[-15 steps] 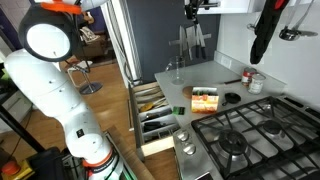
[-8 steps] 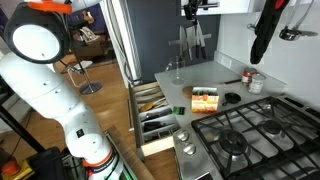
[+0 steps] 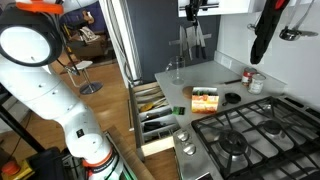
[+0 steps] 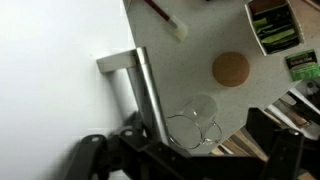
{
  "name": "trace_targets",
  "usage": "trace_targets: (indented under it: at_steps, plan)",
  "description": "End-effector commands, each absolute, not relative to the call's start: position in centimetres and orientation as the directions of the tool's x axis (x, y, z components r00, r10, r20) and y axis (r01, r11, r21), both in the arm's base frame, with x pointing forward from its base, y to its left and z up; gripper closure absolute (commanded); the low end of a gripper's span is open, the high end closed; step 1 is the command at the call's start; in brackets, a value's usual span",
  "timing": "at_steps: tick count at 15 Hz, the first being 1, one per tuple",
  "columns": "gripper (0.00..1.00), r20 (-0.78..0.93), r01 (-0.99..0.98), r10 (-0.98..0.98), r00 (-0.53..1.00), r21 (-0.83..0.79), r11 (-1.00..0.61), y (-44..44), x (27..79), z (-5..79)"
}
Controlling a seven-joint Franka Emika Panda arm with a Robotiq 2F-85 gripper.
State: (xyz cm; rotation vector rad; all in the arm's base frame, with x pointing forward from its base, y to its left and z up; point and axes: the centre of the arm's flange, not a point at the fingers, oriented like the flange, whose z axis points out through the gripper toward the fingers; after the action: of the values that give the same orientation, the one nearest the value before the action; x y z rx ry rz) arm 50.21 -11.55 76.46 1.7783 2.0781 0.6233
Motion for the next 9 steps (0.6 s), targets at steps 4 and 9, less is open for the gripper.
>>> trace_targets:
  at_steps: [4,9]
  plan:
    - [0.00,0.091,0.876,0.979,-0.181,0.467,0.118,-17.4,47.3,72.4]
    - [0.00,0.095,0.859,0.969,-0.229,0.489,0.155,-18.3,47.0,72.1]
